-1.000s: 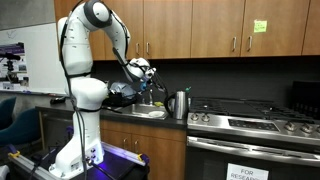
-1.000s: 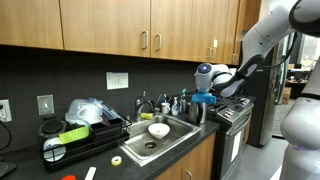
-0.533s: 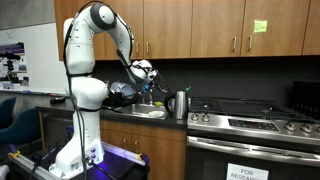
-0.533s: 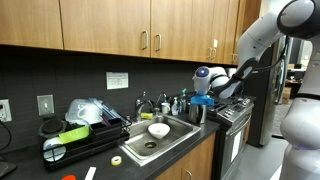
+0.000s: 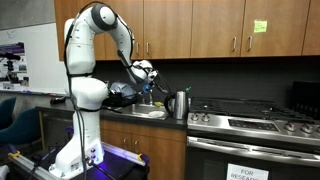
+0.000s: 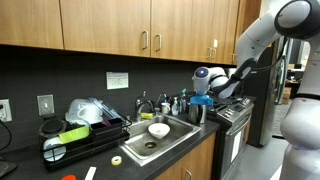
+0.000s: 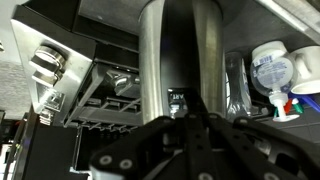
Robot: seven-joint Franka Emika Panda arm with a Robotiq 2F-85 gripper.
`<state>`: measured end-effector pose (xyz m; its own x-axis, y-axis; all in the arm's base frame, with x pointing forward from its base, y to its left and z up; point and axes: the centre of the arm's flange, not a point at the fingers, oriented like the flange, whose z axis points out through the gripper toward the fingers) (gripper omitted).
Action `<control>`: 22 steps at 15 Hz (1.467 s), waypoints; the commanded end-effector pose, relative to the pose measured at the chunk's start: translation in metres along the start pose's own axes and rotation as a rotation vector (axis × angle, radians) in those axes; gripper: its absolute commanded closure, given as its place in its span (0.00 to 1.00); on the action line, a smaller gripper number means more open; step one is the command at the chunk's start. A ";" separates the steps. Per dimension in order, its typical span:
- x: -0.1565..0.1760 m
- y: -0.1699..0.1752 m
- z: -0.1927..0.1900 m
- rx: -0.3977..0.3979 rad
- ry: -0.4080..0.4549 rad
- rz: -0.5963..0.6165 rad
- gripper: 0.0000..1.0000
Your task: Press the switch on the kettle
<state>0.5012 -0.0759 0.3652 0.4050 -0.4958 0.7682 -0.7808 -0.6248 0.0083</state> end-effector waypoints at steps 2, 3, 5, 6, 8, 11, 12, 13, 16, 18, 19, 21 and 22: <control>0.006 0.003 0.015 0.010 0.003 0.014 1.00; 0.006 0.004 0.016 0.007 -0.001 0.018 1.00; 0.007 0.004 0.014 0.003 0.001 0.018 1.00; 0.007 0.004 0.013 0.000 0.000 0.019 1.00; 0.005 0.005 0.012 -0.007 -0.005 0.023 1.00; 0.005 0.006 0.010 -0.015 -0.003 0.020 1.00; 0.004 0.006 0.009 -0.019 -0.003 0.022 1.00; 0.004 0.007 0.010 -0.021 -0.003 0.022 1.00; 0.002 0.009 0.013 -0.023 -0.011 0.022 1.00; 0.001 0.010 0.014 -0.029 -0.020 0.018 1.00; 0.001 0.010 0.015 -0.034 -0.025 0.017 1.00; 0.001 0.011 0.015 -0.040 -0.029 0.022 1.00; 0.002 0.011 0.014 -0.044 -0.035 0.027 1.00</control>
<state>0.5010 -0.0787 0.3656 0.3964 -0.5108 0.7629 -0.7878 -0.6160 -0.0031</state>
